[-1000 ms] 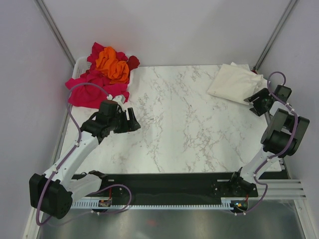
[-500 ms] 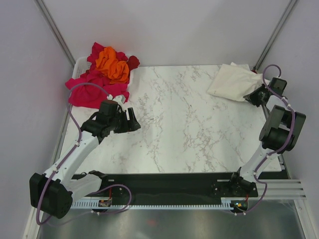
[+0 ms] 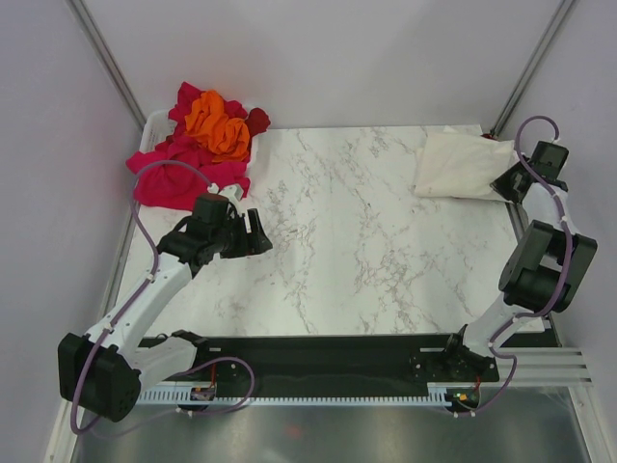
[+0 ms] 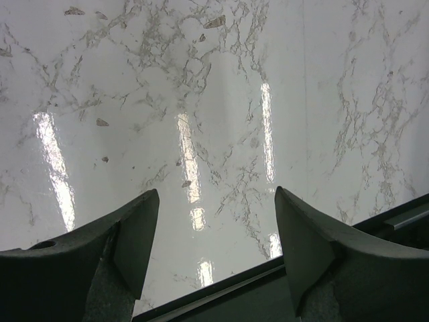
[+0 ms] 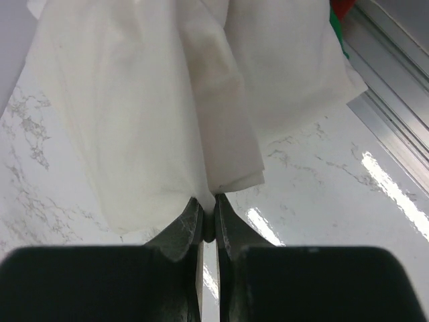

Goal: Fold and stack the t-shirts
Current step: Neatly place the folded tshirt to the corner

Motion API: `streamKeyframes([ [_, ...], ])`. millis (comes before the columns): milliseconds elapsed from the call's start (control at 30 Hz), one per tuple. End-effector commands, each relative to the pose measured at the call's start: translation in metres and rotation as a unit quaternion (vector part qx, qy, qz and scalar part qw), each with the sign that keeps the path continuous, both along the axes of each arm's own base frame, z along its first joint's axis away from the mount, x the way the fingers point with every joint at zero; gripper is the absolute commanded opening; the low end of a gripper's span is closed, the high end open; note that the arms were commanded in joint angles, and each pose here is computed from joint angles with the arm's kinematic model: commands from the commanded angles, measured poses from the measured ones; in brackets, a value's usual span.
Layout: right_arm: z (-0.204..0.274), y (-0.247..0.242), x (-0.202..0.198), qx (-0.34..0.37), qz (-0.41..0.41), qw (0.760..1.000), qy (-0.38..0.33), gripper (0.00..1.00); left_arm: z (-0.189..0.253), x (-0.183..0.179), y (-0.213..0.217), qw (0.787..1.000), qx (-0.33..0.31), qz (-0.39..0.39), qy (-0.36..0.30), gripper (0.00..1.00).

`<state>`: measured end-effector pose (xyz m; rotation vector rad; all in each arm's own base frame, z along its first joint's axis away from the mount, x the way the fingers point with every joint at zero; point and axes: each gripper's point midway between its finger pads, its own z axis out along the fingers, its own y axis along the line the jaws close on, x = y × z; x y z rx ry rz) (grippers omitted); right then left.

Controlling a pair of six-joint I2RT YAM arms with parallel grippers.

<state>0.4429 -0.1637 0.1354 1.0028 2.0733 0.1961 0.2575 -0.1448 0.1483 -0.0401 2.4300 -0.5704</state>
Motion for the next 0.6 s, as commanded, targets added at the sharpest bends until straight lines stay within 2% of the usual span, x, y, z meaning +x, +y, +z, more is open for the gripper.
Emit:
streamKeyframes([
  [0, -0.016, -0.016, -0.012, -0.017, -0.031, 0.999, 0.033, 0.04, 0.004, 0.006, -0.003, 1.000, 0.000, -0.018, -0.020, 0.77],
  [67, -0.038, -0.018, -0.022, -0.009, -0.043, 0.997, 0.062, 0.08, 0.004, 0.005, -0.003, 1.000, 0.000, -0.018, -0.019, 0.77],
  [100, -0.046, -0.021, -0.028, -0.004, -0.056, 0.996, 0.073, 0.14, 0.004, 0.006, -0.003, 1.000, 0.001, -0.017, -0.021, 0.77],
  [167, -0.058, -0.026, -0.040, 0.002, -0.070, 0.994, 0.089, 0.18, 0.004, 0.005, -0.003, 1.000, 0.000, -0.018, -0.019, 0.77],
  [267, -0.053, -0.034, -0.051, -0.002, -0.087, 0.992, 0.089, 0.38, 0.003, 0.005, -0.004, 1.000, -0.001, -0.019, -0.017, 0.77],
  [300, -0.049, -0.039, -0.055, -0.011, -0.097, 0.991, 0.092, 0.52, 0.003, 0.005, -0.003, 1.000, 0.000, -0.018, -0.017, 0.77],
  [400, -0.006, -0.045, -0.060, -0.043, -0.113, 0.991, 0.059, 0.72, 0.003, 0.006, -0.004, 1.000, -0.001, -0.019, -0.017, 0.77],
  [500, 0.035, -0.044, -0.065, -0.067, -0.114, 0.991, 0.025, 0.78, 0.003, 0.006, -0.004, 1.000, 0.000, -0.018, -0.017, 0.77],
  [567, 0.058, -0.039, -0.065, -0.074, -0.105, 0.992, 0.002, 0.79, 0.003, 0.006, -0.002, 1.000, 0.003, -0.016, -0.020, 0.77],
])
